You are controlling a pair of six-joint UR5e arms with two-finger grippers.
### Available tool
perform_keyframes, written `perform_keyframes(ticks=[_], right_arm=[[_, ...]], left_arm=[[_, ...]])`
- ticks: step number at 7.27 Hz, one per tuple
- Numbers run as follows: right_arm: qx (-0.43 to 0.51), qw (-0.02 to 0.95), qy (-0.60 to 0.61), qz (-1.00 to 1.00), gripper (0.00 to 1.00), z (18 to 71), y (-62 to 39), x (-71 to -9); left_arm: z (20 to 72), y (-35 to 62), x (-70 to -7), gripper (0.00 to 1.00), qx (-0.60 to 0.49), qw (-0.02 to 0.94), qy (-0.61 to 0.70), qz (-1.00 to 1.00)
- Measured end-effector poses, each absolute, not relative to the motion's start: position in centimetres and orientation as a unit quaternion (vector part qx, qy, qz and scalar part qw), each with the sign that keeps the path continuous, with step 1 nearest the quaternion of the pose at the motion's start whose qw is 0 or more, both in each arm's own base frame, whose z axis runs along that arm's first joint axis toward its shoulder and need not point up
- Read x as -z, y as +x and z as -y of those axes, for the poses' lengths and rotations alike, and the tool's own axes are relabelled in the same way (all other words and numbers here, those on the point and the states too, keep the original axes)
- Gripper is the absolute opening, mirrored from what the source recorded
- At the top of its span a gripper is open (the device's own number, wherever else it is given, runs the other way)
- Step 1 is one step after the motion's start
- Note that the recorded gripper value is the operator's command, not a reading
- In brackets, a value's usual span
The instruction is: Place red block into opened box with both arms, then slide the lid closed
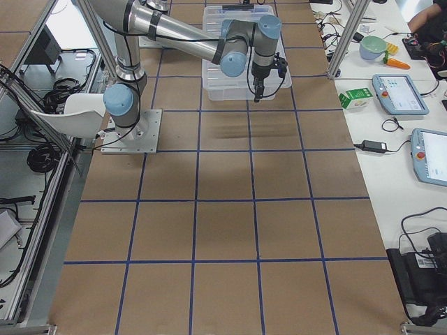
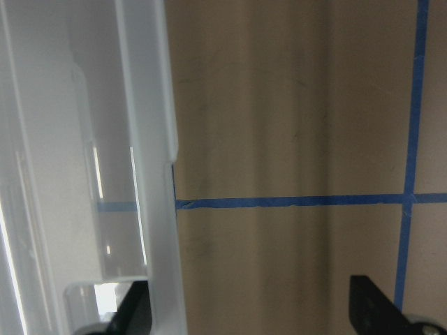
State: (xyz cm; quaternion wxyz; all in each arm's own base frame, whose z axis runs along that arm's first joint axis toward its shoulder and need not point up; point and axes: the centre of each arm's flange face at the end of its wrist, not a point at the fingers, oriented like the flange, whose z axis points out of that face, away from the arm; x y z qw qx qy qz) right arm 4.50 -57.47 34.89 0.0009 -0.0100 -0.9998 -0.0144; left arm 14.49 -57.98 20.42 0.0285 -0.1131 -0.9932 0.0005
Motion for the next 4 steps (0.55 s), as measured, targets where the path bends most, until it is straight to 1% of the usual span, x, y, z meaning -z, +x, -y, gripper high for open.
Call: perform_keyframes(ticks=[2,4], right_arm=[[0.013,0.004,-0.004,1.000,1.00,57.6,3.0,-35.0],[0.011,0.006,-0.002,1.000,1.00,57.5,1.8,-35.3]], left_arm=[[58.4,14.4,-24.2,0.00,-0.010,0.003,-0.113,0.994],[58.9,13.2,-31.2,0.00,-0.010,0.002,-0.100,0.995]])
